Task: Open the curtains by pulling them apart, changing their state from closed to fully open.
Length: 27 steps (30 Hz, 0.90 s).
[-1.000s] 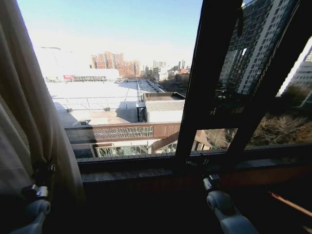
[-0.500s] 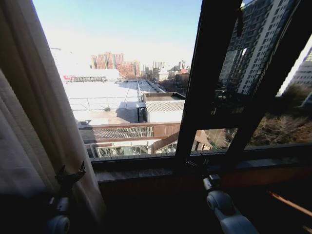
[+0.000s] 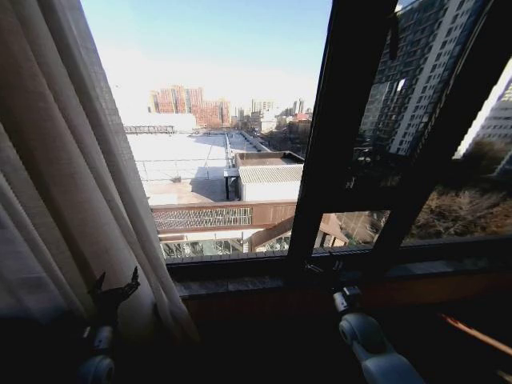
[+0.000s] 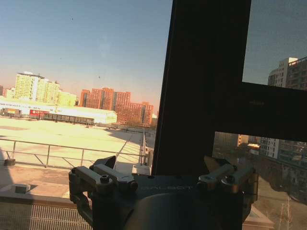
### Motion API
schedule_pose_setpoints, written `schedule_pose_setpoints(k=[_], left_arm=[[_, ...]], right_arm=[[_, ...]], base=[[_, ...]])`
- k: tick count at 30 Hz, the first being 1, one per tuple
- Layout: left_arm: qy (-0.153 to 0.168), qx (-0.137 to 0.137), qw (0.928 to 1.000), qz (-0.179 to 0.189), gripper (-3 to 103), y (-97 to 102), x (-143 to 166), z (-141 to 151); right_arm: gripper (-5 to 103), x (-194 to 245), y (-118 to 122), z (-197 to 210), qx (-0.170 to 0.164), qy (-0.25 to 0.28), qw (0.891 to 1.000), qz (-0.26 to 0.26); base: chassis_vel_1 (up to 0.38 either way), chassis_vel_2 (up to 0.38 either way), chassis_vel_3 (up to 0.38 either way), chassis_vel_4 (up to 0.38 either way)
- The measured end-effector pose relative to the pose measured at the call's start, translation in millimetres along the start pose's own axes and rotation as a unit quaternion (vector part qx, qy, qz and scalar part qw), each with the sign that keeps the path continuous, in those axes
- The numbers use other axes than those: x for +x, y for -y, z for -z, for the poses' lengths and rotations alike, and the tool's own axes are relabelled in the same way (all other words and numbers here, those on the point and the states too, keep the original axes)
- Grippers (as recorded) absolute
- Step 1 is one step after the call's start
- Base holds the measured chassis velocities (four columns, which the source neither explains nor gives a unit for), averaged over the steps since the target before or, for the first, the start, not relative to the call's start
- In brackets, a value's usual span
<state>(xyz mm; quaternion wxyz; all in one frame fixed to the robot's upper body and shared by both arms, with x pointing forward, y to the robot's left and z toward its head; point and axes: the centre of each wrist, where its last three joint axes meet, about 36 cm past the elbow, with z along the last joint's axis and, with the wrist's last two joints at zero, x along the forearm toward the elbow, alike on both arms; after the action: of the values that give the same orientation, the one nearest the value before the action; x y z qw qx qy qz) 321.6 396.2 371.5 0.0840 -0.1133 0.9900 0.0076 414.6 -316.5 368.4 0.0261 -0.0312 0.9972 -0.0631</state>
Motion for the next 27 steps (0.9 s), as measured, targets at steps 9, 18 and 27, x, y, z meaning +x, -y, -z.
schedule_pose_setpoints(k=[9, 18, 27], left_arm=[[-0.001, -0.008, 1.0000, -0.001, 100, -6.7, 0.5, -3.4], [-0.002, -0.010, 1.0000, -0.001, 100, -8.2, 1.5, -4.1], [-0.002, -0.010, 1.0000, -0.001, 100, -8.2, 1.5, -4.1]], right_arm=[[100, 0.0, 0.0, 0.0, 0.000, 0.000, 1.000, 0.000], [100, 0.0, 0.0, 0.0, 0.000, 0.000, 1.000, 0.000], [100, 0.0, 0.0, 0.0, 0.000, 0.000, 1.000, 0.000]], base=[[0.000, 0.000, 0.000, 0.000], [0.000, 0.000, 0.000, 0.000], [0.000, 0.000, 0.000, 0.000]])
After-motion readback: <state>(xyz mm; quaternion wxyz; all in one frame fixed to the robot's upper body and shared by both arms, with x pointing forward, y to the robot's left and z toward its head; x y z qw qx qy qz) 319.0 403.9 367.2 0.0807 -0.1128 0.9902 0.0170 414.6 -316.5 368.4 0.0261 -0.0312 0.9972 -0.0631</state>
